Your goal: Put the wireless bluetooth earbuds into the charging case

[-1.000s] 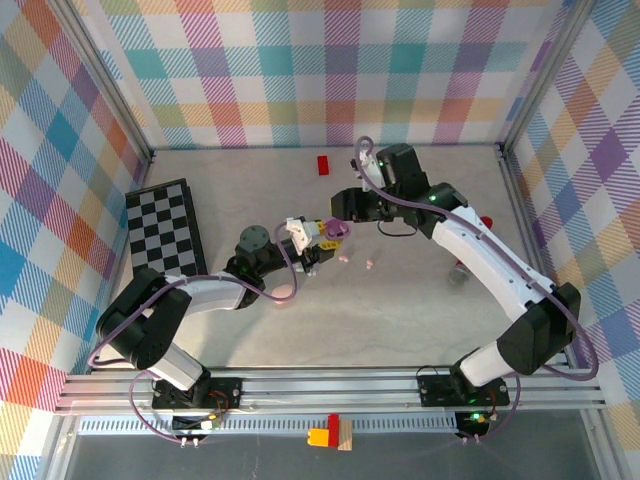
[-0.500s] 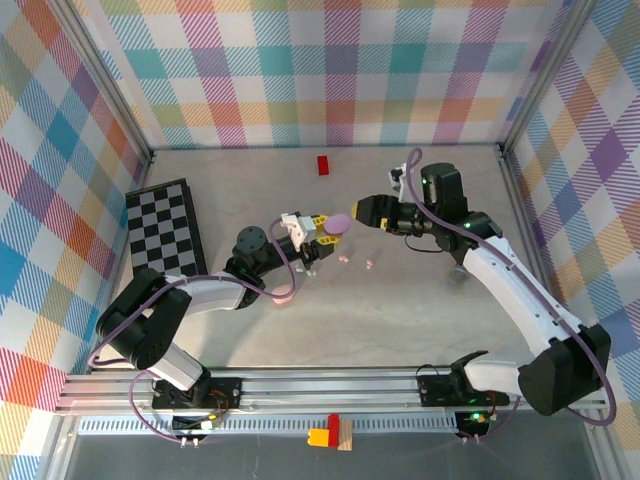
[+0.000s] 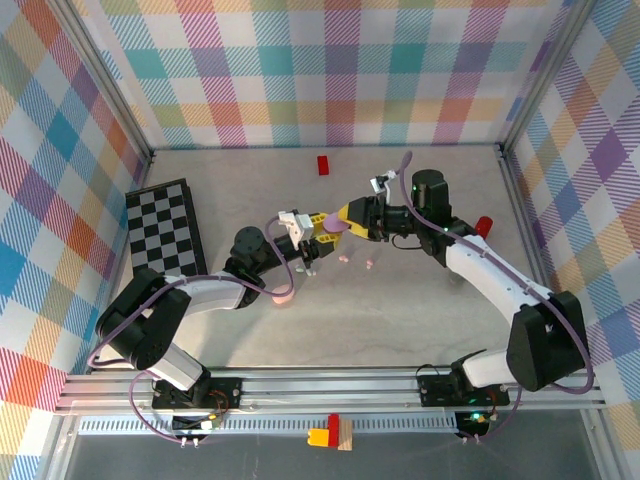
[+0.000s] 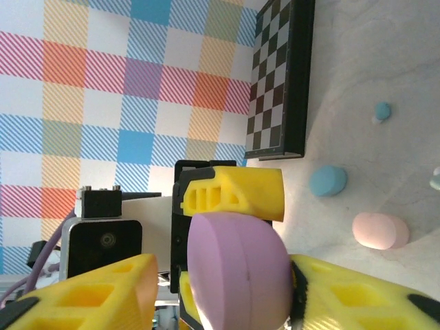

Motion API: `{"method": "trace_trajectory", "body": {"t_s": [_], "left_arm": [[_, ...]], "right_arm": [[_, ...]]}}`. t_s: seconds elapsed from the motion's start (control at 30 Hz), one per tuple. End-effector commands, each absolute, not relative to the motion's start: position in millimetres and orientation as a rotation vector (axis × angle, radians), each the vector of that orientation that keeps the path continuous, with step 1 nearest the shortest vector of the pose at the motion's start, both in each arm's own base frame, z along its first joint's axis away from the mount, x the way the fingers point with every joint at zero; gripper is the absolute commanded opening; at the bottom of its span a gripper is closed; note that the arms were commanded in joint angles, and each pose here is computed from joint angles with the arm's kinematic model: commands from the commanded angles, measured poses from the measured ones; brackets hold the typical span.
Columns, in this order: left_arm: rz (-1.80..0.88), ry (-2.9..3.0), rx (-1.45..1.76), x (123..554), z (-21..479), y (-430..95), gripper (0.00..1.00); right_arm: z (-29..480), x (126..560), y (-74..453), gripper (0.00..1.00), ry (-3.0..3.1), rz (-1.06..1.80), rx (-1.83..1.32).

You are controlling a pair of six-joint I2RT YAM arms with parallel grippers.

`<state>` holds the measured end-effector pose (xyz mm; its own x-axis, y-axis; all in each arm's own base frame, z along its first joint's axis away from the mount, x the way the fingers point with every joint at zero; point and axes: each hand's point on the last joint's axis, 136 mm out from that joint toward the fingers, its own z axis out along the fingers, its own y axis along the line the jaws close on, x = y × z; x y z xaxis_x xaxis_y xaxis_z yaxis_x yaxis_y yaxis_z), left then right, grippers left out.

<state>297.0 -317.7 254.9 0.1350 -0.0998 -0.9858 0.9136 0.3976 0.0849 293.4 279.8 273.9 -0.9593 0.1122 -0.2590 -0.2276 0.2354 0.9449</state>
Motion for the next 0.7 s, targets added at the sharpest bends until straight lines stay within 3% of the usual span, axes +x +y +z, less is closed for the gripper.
{"method": "trace_trajectory", "body": {"t_s": [0.0, 0.13, 0.27, 0.4, 0.5, 0.57, 0.67], "left_arm": [[-0.919, 1.12, 0.887, 286, 279, -321, 0.34], [-0.91, 1.123, 0.884, 287, 279, -320, 0.34], [-0.904, 1.134, 0.884, 287, 275, -319, 0.44], [-0.871, 1.168, 0.878, 286, 269, -312, 0.74], [-0.831, 1.243, 0.895, 284, 254, -305, 0.9], [-0.804, 1.308, 0.917, 282, 242, -301, 0.97], [-0.761, 1.407, 0.934, 278, 225, -292, 1.0]], "right_arm": [[295, 288, 285, 0.44, 2.153, 1.857, -0.205], [291, 290, 285, 0.33, 2.162, 1.847, -0.195], [285, 296, 280, 0.28, 2.165, 1.802, -0.144], [270, 311, 265, 0.27, 2.173, 1.73, -0.037], [249, 327, 251, 0.26, 2.196, 1.659, 0.05], [229, 340, 243, 0.26, 2.228, 1.6, 0.102], [199, 363, 234, 0.26, 2.266, 1.507, 0.157]]}}
